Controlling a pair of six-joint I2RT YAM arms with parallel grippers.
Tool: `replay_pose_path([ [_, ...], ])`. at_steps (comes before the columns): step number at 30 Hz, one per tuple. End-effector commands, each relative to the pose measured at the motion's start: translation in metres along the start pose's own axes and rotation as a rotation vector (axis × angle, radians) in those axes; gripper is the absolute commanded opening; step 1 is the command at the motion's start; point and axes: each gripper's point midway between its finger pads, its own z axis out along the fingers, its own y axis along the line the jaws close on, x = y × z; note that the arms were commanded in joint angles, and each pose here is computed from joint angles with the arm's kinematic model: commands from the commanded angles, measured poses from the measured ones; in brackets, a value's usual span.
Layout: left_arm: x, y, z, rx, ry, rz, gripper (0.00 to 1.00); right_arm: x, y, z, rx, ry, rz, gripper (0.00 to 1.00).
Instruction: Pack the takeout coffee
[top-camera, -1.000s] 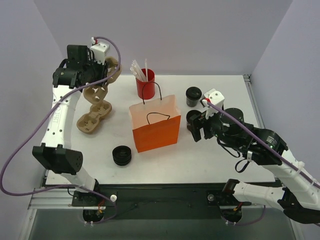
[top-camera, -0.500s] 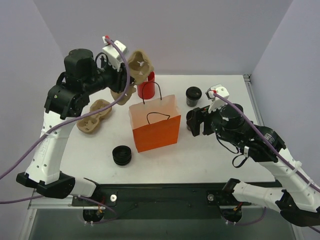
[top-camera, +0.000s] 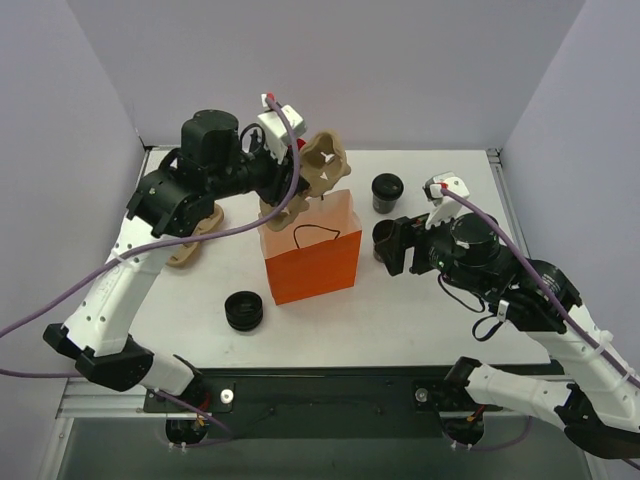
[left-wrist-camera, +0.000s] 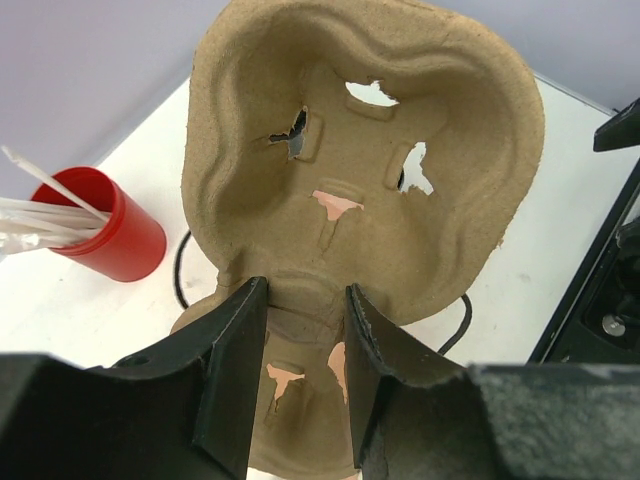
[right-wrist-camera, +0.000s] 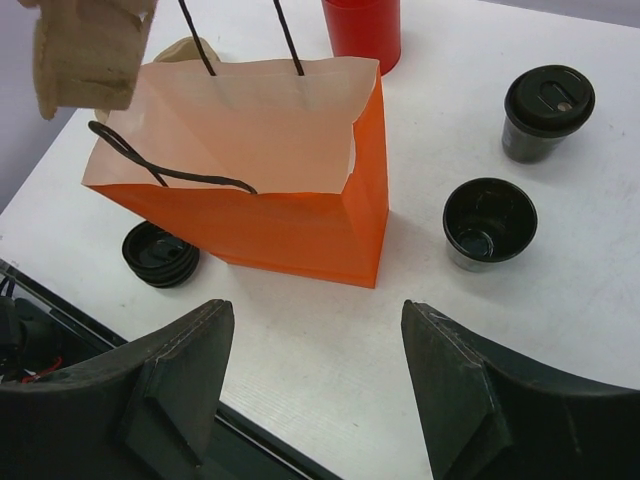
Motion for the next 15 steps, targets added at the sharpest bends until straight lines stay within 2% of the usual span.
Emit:
replay_pose_path([
  [1,0.007,-0.003,0.014,0.001,0.021,0.007,0.31,-0.009,0.012,-0.002,-0.065,-0.026,0.019,0.68],
  [5,0.021,0.000,0.016,-0.013,0.072,0.000,0.31,-0.012,0.055,-0.001,-0.330,-0.006,-0.190,0.71],
  [8,0.029,-0.001,0.020,-0.005,0.096,-0.016,0.31,-0.009,0.059,0.005,-0.377,-0.008,-0.284,0.72],
  [15,0.048,-0.004,0.027,0.012,0.156,-0.049,0.31,-0.011,0.064,0.037,-0.396,-0.031,-0.374,0.71],
])
